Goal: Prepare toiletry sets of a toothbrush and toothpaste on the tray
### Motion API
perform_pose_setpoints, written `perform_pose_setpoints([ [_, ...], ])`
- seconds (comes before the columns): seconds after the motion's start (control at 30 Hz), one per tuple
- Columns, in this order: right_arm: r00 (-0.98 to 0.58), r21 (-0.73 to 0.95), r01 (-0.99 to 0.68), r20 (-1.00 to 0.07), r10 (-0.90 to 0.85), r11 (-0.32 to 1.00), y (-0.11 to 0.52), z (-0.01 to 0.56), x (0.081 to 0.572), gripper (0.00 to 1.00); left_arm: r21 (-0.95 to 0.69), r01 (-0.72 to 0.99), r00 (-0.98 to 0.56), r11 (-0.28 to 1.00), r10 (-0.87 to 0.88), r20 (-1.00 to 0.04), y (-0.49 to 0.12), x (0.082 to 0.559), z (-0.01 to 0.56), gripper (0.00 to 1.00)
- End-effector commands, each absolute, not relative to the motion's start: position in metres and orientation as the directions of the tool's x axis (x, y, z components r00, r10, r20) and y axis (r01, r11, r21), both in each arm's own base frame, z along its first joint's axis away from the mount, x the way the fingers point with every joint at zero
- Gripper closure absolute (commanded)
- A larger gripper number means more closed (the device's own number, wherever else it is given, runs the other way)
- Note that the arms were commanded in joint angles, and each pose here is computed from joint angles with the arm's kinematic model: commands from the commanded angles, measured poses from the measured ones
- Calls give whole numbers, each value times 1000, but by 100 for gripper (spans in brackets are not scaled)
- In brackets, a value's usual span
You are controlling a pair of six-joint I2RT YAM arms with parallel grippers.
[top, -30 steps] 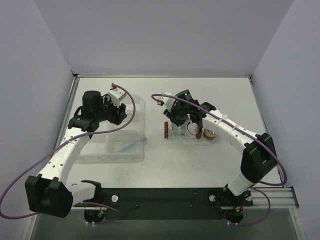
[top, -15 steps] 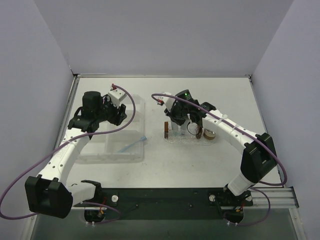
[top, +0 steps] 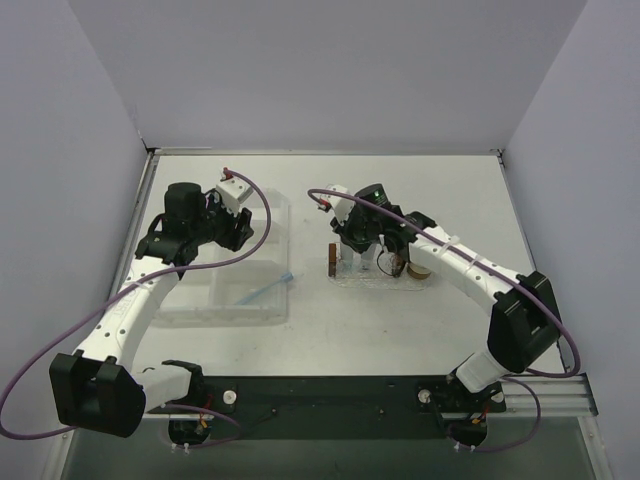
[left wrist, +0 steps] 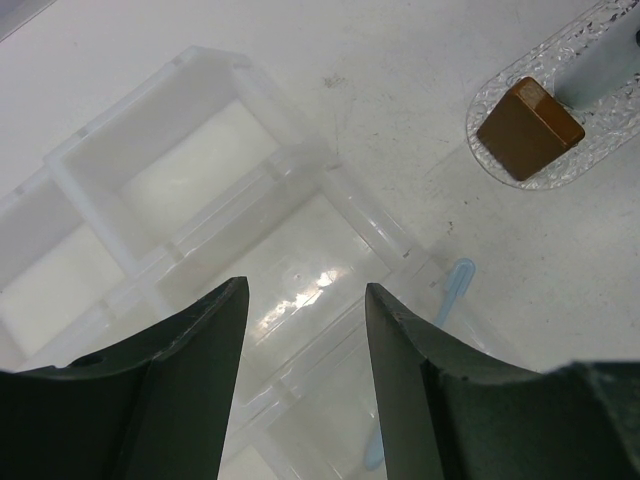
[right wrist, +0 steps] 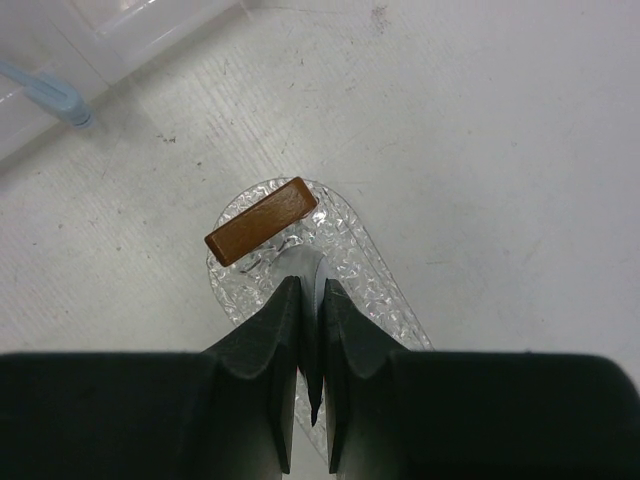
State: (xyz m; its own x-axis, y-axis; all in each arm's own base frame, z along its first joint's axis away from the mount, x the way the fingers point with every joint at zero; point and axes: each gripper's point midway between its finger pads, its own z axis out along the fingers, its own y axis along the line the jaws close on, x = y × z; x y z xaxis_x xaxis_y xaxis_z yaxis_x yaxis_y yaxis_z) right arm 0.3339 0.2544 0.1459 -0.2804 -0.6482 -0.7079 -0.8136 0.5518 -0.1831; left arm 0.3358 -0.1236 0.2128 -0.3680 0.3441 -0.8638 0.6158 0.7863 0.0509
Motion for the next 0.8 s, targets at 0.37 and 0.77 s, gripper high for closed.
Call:
perform_pose_setpoints([
  [0.37, -225, -209, -788, -778, -587, 579, 256, 166, 337, 96, 71, 619, -318, 782, 333, -888, -124, 339, 233, 40],
  [0.77, -233, -232, -769, -765, -600, 596, 251, 171, 342, 73, 70, 620, -323, 781, 336, -885, -124, 337, 229, 40],
])
